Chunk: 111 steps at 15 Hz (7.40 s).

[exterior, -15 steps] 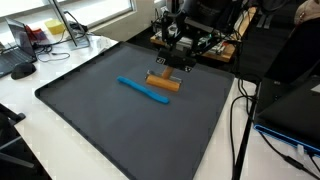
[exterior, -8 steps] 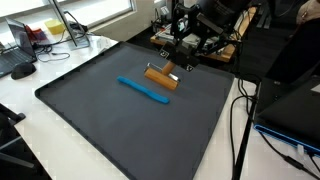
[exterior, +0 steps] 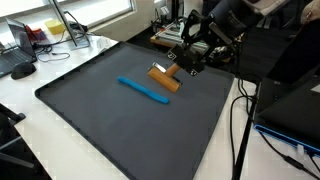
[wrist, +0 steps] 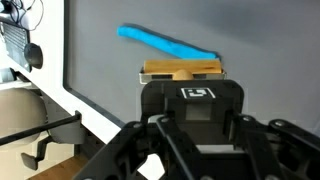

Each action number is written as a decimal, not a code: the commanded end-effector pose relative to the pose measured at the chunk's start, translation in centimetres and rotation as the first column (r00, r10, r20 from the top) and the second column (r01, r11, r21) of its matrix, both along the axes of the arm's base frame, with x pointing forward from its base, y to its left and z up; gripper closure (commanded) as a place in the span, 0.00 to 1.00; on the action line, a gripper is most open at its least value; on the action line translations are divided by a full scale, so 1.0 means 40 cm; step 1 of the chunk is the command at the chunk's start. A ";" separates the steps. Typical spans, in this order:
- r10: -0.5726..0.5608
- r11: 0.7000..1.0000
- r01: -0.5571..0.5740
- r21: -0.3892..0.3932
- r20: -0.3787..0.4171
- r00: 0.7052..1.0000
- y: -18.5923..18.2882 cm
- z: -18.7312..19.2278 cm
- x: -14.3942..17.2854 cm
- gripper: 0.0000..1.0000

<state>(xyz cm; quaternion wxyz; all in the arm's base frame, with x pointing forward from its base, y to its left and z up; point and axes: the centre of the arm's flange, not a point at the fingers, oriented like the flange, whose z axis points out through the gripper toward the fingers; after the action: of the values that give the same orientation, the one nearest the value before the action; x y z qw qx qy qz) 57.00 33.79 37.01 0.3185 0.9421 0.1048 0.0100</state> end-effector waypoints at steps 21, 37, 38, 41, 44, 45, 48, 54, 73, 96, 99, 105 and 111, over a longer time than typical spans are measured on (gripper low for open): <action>-0.137 0.988 0.149 -0.046 0.210 0.968 0.089 -0.131 0.093 0.78; -0.151 0.982 0.156 0.104 -0.057 0.987 -0.212 -0.067 0.191 0.78; -0.153 0.979 0.161 0.127 -0.068 0.986 -0.232 -0.060 0.196 0.78; -0.165 0.962 0.178 0.209 -0.079 0.983 -0.304 -0.039 0.210 0.78; -0.168 0.940 0.185 0.288 -0.081 0.982 -0.371 -0.026 0.222 0.78; -0.165 0.931 0.184 0.314 -0.087 0.982 -0.396 -0.025 0.223 0.78; -0.169 0.906 0.196 0.376 -0.105 0.980 -0.466 -0.022 0.222 0.78; -0.188 0.826 0.225 0.518 -0.123 0.974 -0.608 -0.021 0.203 0.78; -0.248 0.687 0.282 0.670 -0.149 0.957 -0.783 -0.009 0.209 0.78; -0.590 0.429 0.557 0.711 -0.247 0.769 -1.225 -0.013 0.239 0.78; -0.641 0.400 0.598 0.695 -0.254 0.724 -1.266 -0.013 0.224 0.78; -0.746 0.339 0.650 0.680 -0.227 0.627 -1.319 0.000 0.184 0.78; -0.808 0.356 0.633 0.687 -0.114 0.578 -1.301 0.048 0.126 0.78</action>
<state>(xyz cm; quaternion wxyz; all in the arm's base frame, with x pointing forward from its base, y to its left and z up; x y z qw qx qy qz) 64.52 -19.69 36.99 -0.0768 0.9306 -0.3577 -0.0047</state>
